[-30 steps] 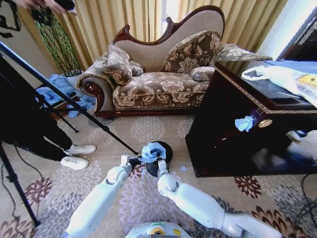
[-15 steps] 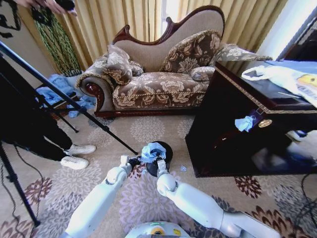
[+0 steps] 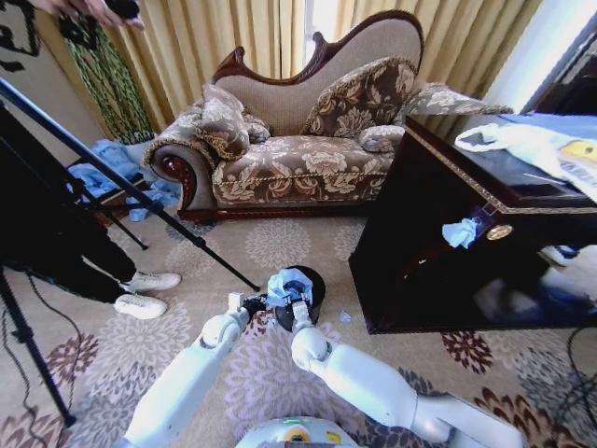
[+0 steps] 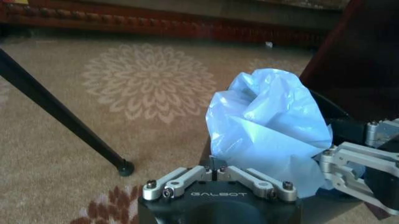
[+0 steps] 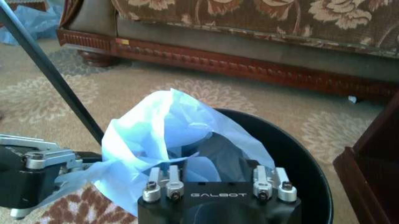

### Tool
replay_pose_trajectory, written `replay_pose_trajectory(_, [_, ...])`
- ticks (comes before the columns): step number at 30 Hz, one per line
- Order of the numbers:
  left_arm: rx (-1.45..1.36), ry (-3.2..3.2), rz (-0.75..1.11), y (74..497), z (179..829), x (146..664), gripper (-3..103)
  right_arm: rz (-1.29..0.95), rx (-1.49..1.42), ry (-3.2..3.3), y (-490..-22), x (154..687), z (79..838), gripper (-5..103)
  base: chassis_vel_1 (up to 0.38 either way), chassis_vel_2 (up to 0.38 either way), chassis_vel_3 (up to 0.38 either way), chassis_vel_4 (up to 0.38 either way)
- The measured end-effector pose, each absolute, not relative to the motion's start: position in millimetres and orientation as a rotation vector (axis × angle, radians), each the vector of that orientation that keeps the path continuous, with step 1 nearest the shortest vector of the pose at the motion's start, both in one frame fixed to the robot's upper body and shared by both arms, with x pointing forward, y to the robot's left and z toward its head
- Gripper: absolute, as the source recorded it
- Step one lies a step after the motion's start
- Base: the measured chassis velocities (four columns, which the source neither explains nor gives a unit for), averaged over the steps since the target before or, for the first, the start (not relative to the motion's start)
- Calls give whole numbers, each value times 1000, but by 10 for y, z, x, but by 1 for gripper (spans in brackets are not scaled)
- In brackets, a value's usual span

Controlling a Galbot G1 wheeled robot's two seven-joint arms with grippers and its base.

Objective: Place a garbage bag over the trash bin.

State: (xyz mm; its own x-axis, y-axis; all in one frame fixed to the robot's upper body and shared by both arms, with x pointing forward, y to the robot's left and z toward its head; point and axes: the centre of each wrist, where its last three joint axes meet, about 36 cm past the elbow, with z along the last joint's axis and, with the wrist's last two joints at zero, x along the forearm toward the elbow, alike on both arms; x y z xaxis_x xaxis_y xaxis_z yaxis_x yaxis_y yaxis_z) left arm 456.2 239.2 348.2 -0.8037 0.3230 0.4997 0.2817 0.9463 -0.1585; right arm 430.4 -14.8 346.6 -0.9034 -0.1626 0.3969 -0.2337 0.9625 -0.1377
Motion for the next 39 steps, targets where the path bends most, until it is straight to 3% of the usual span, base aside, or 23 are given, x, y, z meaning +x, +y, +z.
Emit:
replay_pose_trajectory(3, [-432, -2561, 110, 2381, 3485, 4540, 0, 275, 280, -2712, -129, 4337, 3461, 69, 0, 0, 0, 0])
replay_pose_trajectory(4, [-432, -2561, 110, 2381, 3485, 4540, 0, 275, 280, -2712, -129, 4337, 3461, 69, 0, 0, 0, 0])
replay_pose_trajectory(7, [-434, -2562, 119, 2377, 3486, 4499, 0, 292, 276, -2710, -89, 4386, 3449, 57, 0, 0, 0, 0])
replay_pose_trajectory(13, [-430, -2562, 127, 2381, 3474, 4460, 0, 323, 264, -2714, -99, 4430, 3403, 51, 0, 0, 0, 0])
replay_pose_trajectory(16, [-425, -2565, 131, 2393, 3472, 4449, 0, 348, 265, -2716, -111, 4436, 3360, 35, 0, 0, 0, 0])
replay_pose_trajectory(18, [-425, -2566, 132, 2395, 3474, 4447, 0, 352, 265, -2716, -111, 4437, 3350, 35, 0, 0, 0, 0])
replay_pose_trajectory(21, [-423, -2570, 129, 2414, 3487, 4444, 0, 365, 268, -2716, -100, 4432, 3306, 19, 0, 0, 0, 0])
replay_pose_trajectory(27, [-421, -2576, 128, 2441, 3510, 4442, 0, 373, 268, -2720, -93, 4415, 3267, 1, 0, 0, 0, 0])
replay_pose_trajectory(39, [-424, -2579, 138, 2445, 3495, 4412, 0, 366, 236, -2748, -93, 4446, 3200, 0, 0, 0, 0, 0])
